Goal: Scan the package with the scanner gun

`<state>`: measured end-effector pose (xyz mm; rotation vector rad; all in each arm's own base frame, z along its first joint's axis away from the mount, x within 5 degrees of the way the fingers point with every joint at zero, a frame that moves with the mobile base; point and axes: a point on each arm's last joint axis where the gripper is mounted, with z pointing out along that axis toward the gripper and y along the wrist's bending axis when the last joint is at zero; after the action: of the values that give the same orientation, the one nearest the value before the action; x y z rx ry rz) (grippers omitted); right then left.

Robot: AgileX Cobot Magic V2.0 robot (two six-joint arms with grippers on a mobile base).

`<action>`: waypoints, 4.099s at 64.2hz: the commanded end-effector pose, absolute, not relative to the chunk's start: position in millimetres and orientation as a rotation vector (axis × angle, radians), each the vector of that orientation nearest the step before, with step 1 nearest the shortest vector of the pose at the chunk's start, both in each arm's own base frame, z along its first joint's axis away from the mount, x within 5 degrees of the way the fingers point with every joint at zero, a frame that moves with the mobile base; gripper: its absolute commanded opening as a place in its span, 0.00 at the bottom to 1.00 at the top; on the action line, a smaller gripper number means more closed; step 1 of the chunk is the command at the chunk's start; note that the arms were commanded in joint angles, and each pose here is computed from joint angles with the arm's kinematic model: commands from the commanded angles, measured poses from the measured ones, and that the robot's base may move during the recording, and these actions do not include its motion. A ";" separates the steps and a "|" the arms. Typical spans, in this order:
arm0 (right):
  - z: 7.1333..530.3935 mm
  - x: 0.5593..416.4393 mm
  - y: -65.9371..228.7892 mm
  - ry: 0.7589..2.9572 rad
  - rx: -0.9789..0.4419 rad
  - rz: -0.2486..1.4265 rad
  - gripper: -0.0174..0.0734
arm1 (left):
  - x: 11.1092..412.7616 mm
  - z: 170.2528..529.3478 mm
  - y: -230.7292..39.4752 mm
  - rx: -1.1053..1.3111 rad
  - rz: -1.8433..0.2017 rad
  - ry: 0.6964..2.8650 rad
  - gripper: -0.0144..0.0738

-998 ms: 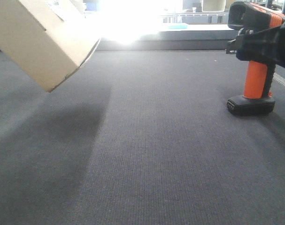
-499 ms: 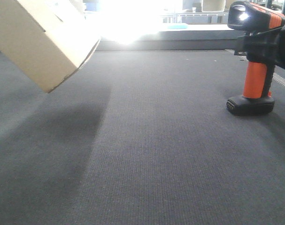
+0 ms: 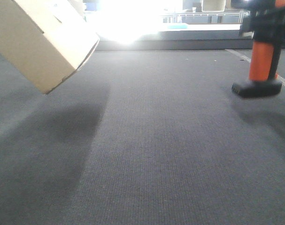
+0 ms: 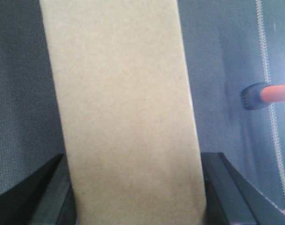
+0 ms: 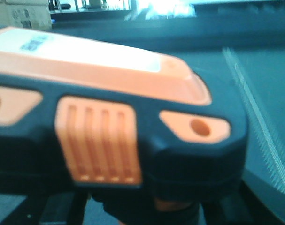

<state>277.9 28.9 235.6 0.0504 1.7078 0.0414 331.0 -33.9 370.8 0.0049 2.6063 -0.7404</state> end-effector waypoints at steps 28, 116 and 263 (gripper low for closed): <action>320.5 291.3 25.3 1.651 -0.313 -0.230 0.02 | 330.7 371.2 -31.5 0.021 -0.691 2.608 0.04; 309.0 307.8 -0.9 1.643 -0.200 -0.312 0.02 | 303.8 372.8 -42.8 0.112 -0.599 2.636 0.04; 304.6 305.7 33.6 1.665 -0.344 -0.232 0.02 | 303.3 376.0 -49.8 0.100 -0.704 2.610 0.04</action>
<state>304.7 34.7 292.1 -0.3637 1.7495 -0.2057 306.5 -45.9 370.0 0.0885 2.6395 -0.6722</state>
